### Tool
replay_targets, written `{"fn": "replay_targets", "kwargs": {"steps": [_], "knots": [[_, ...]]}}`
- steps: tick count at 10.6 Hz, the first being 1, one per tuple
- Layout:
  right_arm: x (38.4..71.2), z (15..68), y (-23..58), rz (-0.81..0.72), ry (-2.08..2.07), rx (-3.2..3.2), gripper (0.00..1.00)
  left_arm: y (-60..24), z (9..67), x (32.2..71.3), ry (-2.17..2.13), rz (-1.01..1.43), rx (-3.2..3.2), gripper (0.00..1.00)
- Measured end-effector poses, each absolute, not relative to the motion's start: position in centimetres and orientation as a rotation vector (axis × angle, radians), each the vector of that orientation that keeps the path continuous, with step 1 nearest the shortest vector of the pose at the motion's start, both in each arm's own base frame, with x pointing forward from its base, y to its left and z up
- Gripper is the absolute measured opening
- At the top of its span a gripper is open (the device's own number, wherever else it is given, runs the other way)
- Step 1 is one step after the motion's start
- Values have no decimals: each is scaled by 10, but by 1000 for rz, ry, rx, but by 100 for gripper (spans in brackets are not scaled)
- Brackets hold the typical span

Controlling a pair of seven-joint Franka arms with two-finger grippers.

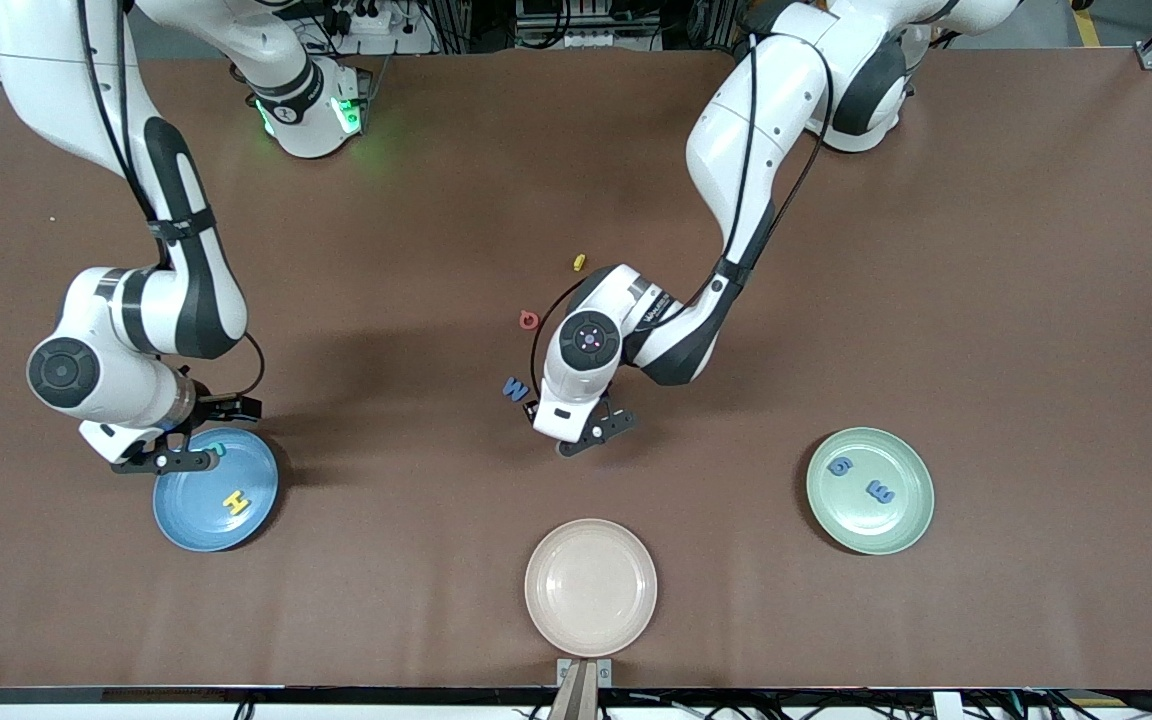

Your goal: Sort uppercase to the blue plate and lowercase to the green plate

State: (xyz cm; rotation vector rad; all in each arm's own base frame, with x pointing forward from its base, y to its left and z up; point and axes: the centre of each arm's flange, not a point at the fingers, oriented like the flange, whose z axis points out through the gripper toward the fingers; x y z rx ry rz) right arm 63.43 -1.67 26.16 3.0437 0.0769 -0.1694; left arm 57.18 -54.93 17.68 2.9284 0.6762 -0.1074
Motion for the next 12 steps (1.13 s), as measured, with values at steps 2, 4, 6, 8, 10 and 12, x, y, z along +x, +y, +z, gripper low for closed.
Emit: {"fn": "replay_targets", "kwargs": {"steps": [2, 4, 6, 8, 10, 12], "knots": [[634, 261, -20, -168, 83, 3044, 100, -551, 177, 571, 671, -106, 2929, 61], [634, 261, -19, -168, 87, 3045, 100, -553, 175, 569, 667, -108, 2931, 56], [634, 261, -19, -168, 88, 3045, 100, -553, 175, 569, 666, -107, 2931, 54], [634, 261, -19, -168, 89, 3045, 100, -555, 175, 567, 660, -107, 2932, 42], [634, 260, -18, -167, 91, 3046, 100, -556, 176, 567, 659, -104, 2930, 27], [634, 260, -13, -165, 79, 3065, 100, -553, 177, 571, 666, -96, 2930, 27]]}}
